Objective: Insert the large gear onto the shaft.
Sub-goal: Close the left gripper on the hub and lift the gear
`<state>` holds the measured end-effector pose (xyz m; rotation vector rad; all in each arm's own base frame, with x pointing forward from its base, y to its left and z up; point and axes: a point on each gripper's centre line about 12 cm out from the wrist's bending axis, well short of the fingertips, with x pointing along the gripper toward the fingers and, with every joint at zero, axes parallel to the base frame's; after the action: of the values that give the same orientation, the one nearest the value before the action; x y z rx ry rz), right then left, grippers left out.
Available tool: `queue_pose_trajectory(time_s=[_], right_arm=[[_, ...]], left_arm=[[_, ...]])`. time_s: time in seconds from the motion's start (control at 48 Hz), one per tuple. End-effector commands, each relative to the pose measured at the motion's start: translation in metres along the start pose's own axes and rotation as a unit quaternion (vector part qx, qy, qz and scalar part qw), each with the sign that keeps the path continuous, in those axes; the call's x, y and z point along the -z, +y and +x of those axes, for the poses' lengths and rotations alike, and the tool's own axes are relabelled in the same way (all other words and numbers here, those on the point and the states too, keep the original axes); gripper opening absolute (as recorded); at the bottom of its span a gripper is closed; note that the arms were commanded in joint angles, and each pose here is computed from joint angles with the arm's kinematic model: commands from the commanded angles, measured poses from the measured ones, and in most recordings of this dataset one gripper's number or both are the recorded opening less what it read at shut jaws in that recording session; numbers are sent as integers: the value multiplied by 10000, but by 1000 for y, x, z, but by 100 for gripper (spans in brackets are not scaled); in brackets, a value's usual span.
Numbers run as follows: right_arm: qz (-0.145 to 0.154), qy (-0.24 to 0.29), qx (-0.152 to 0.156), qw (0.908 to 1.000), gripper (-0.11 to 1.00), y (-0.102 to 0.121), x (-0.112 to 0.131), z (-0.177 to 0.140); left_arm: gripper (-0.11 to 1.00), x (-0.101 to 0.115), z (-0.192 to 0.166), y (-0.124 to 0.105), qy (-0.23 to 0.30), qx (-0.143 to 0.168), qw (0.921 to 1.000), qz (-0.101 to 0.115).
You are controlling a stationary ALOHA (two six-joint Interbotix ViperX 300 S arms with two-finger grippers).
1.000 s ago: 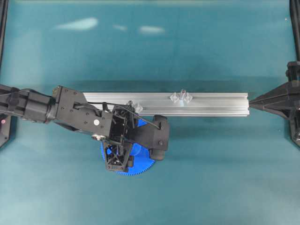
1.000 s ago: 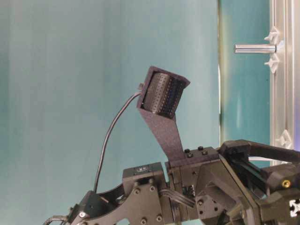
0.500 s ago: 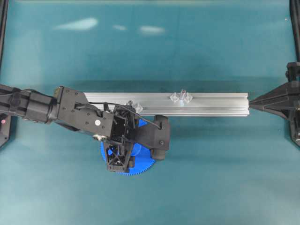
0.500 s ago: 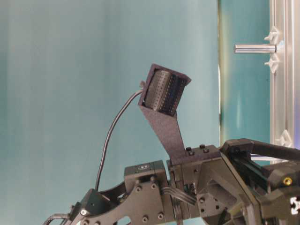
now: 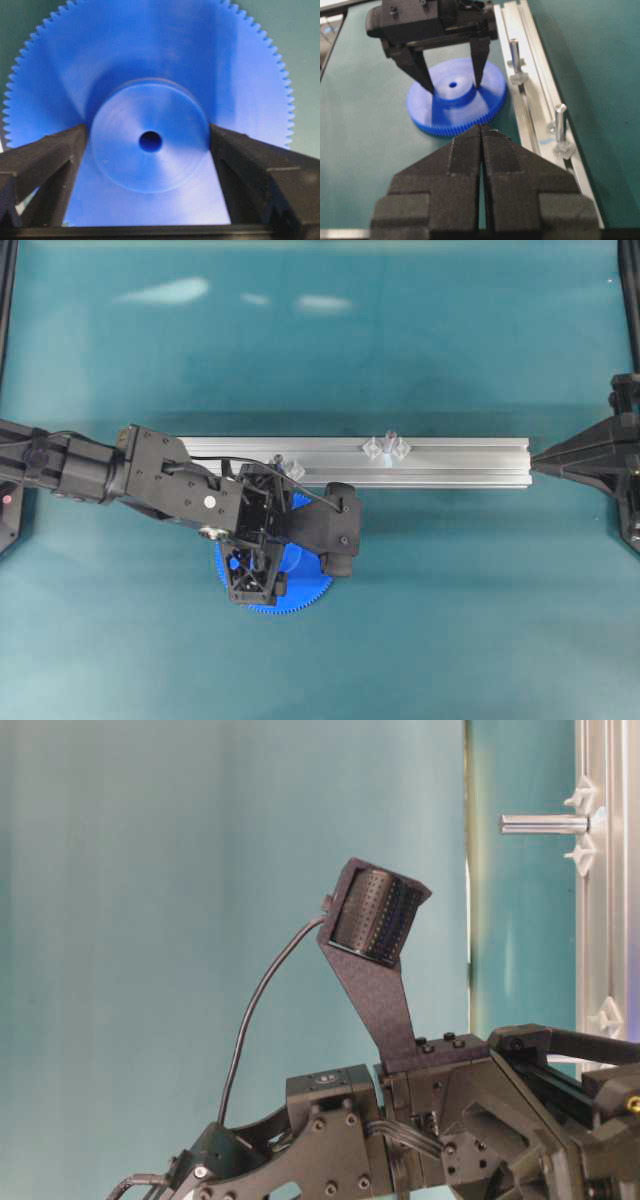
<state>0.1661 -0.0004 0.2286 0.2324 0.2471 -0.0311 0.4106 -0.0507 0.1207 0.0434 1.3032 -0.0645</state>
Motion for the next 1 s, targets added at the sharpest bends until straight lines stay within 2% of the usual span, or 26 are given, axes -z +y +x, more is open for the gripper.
queue_pose_trajectory(time_s=[0.0, 0.479, 0.979], right_arm=[[65, -48, 4, 10000, 1, 0, -4, 1], [73, -41, 5, 10000, 1, 0, -4, 1], [63, -39, -2, 10000, 1, 1, -4, 1]], left_arm=[[94, -4, -7, 1, -123, -1, 9999, 5], [94, -3, 1, 1, -93, -6, 10000, 4], [93, -3, 3, 1, -69, -1, 9998, -201]])
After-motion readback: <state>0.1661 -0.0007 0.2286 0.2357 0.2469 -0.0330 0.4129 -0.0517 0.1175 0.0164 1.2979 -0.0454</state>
